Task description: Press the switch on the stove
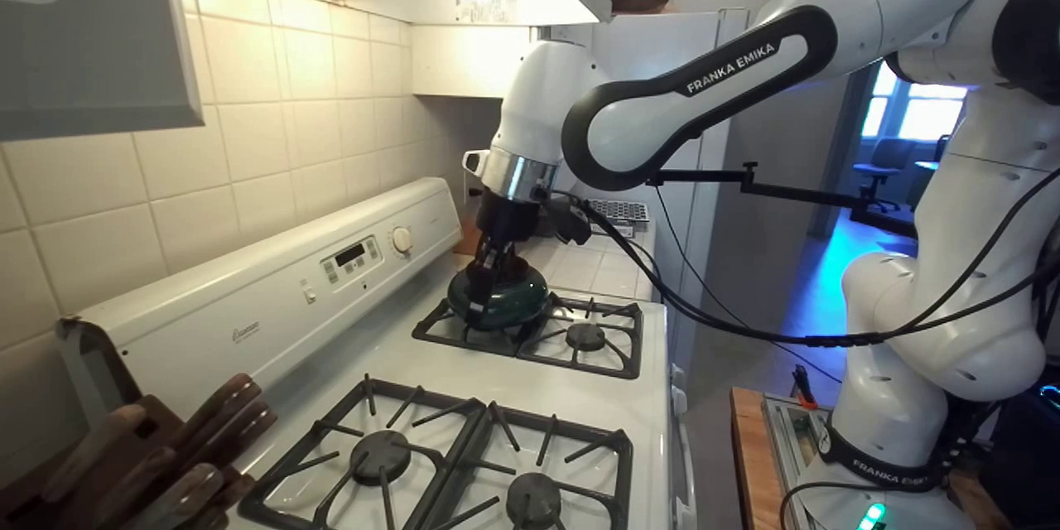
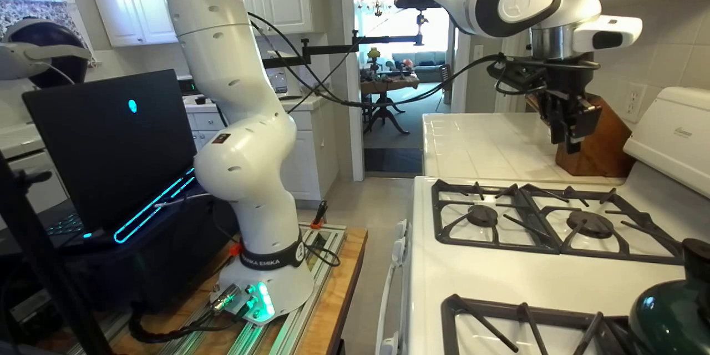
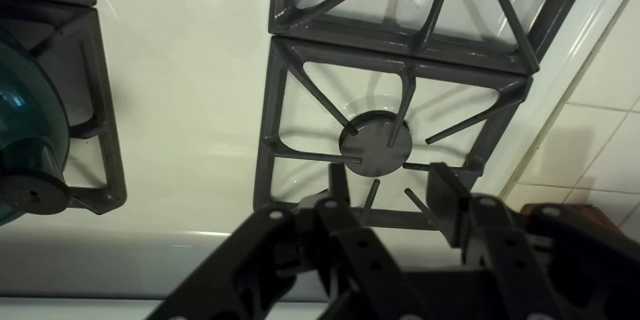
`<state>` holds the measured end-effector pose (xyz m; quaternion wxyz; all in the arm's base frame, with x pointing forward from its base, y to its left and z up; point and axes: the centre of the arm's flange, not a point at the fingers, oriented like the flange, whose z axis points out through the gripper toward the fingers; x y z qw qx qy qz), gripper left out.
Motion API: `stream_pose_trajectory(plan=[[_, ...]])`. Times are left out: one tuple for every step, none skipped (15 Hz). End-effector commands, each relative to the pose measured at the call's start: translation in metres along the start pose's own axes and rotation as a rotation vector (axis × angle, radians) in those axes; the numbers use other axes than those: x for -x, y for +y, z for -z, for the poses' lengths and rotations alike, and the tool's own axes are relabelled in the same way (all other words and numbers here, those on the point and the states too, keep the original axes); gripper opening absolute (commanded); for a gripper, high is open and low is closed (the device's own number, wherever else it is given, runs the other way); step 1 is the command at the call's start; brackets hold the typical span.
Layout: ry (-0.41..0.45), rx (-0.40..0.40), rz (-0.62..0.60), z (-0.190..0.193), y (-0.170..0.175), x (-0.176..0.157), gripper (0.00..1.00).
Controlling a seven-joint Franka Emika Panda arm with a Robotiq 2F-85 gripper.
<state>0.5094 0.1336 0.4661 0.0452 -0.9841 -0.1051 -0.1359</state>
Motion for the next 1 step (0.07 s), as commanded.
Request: stream_pose_trajectory(plan=[[0.000,0.000,0.000,0.0000,0.0000,0.0000,0.47]])
